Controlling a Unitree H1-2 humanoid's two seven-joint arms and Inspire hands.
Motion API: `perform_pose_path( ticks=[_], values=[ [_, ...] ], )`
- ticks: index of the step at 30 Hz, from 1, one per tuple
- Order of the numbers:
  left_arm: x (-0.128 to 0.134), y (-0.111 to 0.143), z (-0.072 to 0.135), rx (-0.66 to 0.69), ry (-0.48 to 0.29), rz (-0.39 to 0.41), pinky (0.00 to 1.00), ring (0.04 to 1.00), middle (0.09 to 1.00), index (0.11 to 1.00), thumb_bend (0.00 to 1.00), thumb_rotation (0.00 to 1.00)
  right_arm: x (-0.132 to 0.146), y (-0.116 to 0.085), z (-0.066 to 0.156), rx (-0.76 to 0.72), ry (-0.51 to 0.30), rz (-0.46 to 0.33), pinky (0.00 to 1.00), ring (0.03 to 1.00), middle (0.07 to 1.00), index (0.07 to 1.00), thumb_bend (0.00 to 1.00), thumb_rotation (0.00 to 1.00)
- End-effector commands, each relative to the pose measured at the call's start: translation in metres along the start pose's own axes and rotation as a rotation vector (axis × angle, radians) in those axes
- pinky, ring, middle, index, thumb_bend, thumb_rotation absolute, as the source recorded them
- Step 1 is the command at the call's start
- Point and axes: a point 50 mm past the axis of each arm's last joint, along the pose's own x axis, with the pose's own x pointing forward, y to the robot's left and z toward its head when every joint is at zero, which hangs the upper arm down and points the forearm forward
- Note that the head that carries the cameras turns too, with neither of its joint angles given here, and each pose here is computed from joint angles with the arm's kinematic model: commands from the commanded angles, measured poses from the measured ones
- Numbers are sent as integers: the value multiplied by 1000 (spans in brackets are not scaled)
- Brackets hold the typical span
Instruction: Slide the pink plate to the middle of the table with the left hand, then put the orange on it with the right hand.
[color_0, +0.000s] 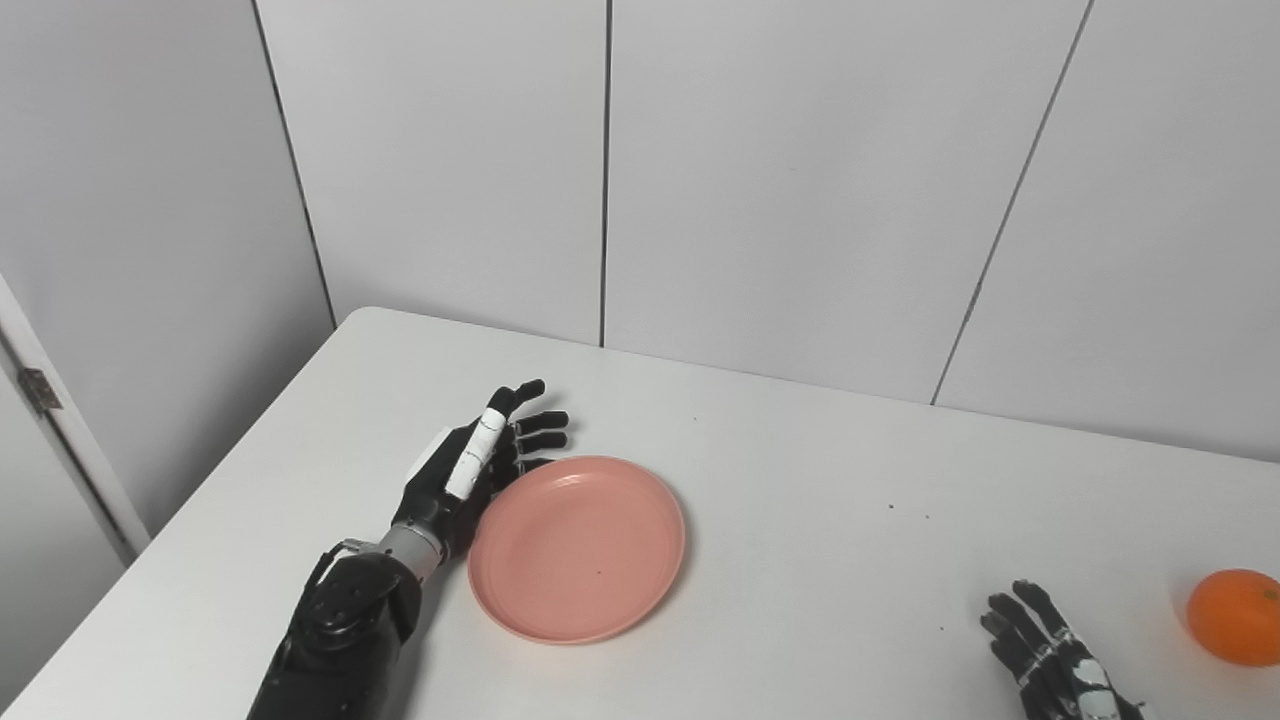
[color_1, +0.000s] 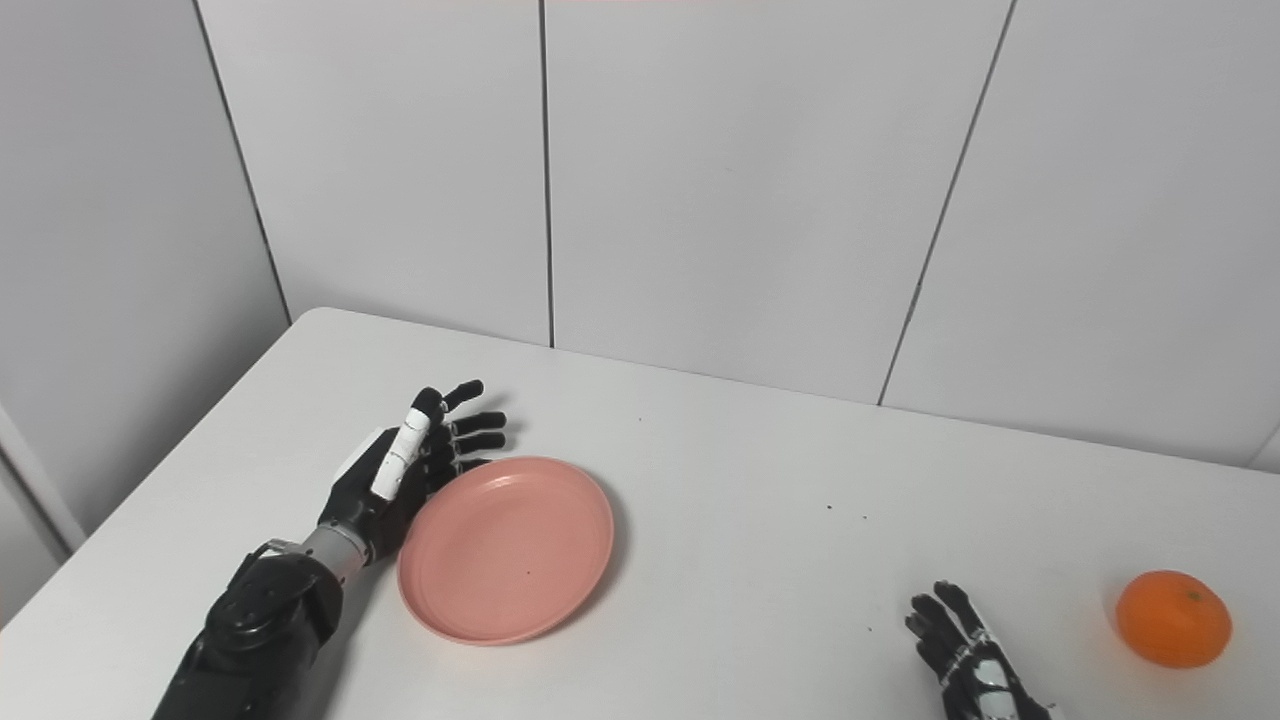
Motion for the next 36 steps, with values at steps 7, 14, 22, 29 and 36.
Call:
perform_pose_path(
  ticks=[7,14,22,29,36],
  values=[
    [0,-12,18,-19,-49,-52,701,799,790,900,1000,899,-29,12,-37,81,143,-33,961,895,881,902,788,888],
    [-7,-22,19,-30,-44,-74,697,800,799,896,1000,918,-29,13,-36,79,142,-33,956,890,878,899,778,881],
    [-20,-42,25,-53,-48,-105,690,805,797,901,1000,898,-29,14,-35,79,140,-32,950,884,876,895,782,873],
    [-27,-58,30,-46,-38,-97,676,784,781,890,1000,922,-28,15,-34,78,138,-32,953,888,882,901,771,882],
    [-30,-68,23,-53,-48,-38,706,795,780,884,1000,895,-28,16,-33,79,134,-26,945,881,881,895,781,874]
  ],
)
